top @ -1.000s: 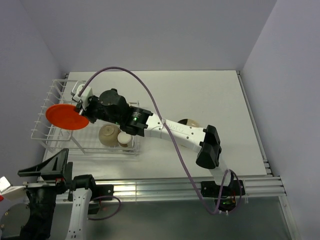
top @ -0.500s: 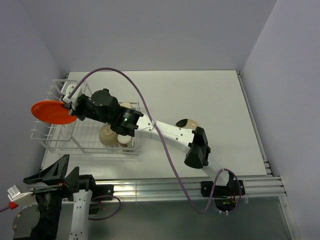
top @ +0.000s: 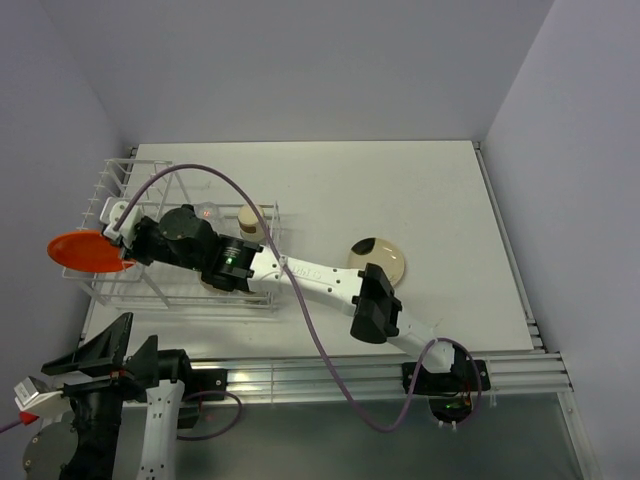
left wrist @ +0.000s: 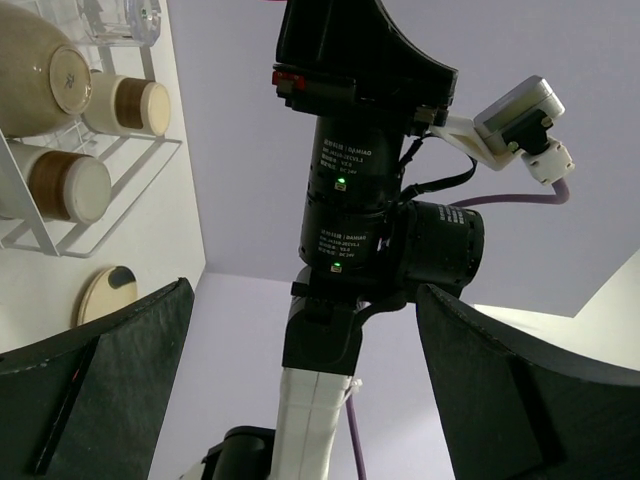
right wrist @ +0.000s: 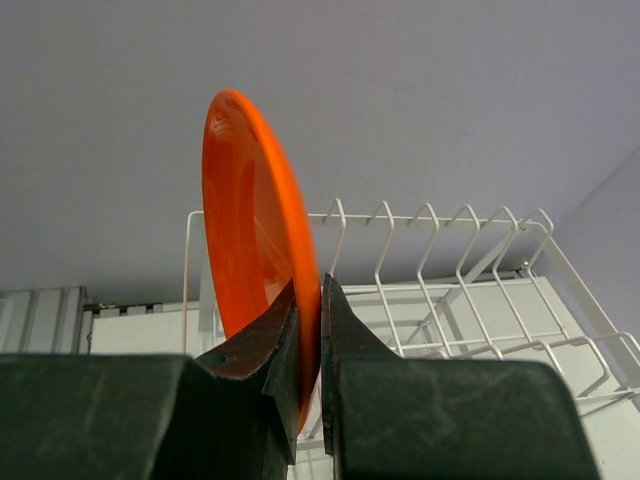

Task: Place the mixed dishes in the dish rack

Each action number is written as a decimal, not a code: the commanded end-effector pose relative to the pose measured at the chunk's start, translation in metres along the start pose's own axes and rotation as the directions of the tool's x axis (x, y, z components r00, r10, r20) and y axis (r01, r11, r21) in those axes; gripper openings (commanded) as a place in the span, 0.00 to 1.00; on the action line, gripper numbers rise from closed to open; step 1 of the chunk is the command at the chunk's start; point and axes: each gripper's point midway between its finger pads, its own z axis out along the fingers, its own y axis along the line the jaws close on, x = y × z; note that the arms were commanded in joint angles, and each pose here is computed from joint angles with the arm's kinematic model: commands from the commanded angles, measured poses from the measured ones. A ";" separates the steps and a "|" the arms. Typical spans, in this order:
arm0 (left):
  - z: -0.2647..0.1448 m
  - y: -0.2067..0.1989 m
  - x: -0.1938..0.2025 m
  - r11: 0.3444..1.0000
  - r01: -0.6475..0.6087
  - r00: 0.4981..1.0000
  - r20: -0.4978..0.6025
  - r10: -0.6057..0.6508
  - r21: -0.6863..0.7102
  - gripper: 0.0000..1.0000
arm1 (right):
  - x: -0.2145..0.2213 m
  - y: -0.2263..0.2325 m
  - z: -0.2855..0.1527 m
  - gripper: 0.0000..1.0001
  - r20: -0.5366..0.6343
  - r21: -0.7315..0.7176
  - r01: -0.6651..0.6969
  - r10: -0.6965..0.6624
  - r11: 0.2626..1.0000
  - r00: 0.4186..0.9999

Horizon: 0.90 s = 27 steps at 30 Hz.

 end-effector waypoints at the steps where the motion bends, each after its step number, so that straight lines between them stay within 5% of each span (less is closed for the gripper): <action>1: -0.005 -0.003 -0.004 0.999 0.028 1.000 0.007 -0.028 0.021 0.99 | -0.041 -0.012 0.003 0.00 0.122 0.069 0.034 -0.042 0.997 0.992; 15: -0.006 -0.001 -0.001 0.994 0.106 0.994 -0.030 -0.106 0.014 0.99 | -0.010 -0.026 0.003 0.00 0.042 0.216 0.040 -0.050 0.976 0.998; 22: -0.012 0.000 -0.002 0.990 0.136 0.990 -0.041 -0.135 0.039 0.99 | 0.000 -0.027 0.001 0.31 0.014 0.239 0.042 -0.047 0.970 0.999; 27: -0.010 0.001 -0.003 0.989 0.145 0.989 -0.041 -0.144 0.032 0.99 | -0.003 -0.028 0.001 0.35 0.017 0.249 0.027 -0.032 0.968 0.999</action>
